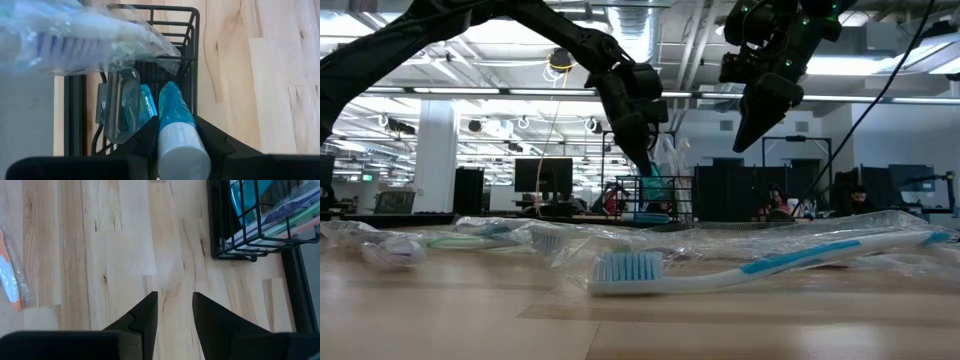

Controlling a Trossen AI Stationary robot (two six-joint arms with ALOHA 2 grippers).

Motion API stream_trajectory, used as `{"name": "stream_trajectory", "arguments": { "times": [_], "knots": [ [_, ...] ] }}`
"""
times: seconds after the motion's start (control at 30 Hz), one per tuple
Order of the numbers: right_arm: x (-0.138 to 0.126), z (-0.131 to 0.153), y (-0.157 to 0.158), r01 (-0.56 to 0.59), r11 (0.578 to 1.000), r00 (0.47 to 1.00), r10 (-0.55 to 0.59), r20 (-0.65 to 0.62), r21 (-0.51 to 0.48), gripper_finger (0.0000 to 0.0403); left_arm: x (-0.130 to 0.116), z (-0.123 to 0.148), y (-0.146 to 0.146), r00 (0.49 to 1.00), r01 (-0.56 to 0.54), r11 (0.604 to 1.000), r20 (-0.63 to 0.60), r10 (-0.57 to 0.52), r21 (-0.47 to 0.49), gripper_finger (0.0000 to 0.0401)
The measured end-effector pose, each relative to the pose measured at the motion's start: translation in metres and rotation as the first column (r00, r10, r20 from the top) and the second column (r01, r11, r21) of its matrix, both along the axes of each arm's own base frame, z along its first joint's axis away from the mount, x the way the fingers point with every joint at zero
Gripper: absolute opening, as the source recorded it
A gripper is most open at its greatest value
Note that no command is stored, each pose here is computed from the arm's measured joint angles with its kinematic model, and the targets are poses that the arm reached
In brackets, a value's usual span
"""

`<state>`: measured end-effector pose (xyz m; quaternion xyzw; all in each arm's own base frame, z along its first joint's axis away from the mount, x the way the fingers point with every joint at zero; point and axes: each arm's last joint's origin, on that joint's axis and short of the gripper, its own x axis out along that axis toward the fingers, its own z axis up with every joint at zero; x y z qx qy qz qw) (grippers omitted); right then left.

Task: Pick & Place toothbrushing station
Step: Put the blue mouthwash into the mesh organizer

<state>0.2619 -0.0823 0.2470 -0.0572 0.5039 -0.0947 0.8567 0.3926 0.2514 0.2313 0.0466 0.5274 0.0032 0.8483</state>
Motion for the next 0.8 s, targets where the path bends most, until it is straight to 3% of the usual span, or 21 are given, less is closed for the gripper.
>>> {"name": "stream_trajectory", "arguments": {
  "times": [0.27,0.8],
  "knots": [
    [0.0,0.0,0.0,0.0,1.0,1.0,0.0,-0.001,0.0,0.0112,0.006,-0.022,0.005,1.0,-0.003,1.0,-0.03,0.002,-0.01,0.0081],
    [0.0,0.0,0.0,0.0,1.0,1.0,0.0,-0.001,0.0,0.0112,0.008,-0.023,0.004,1.0,0.002,1.0,-0.023,-0.002,-0.008,0.0096]
  ]
}}
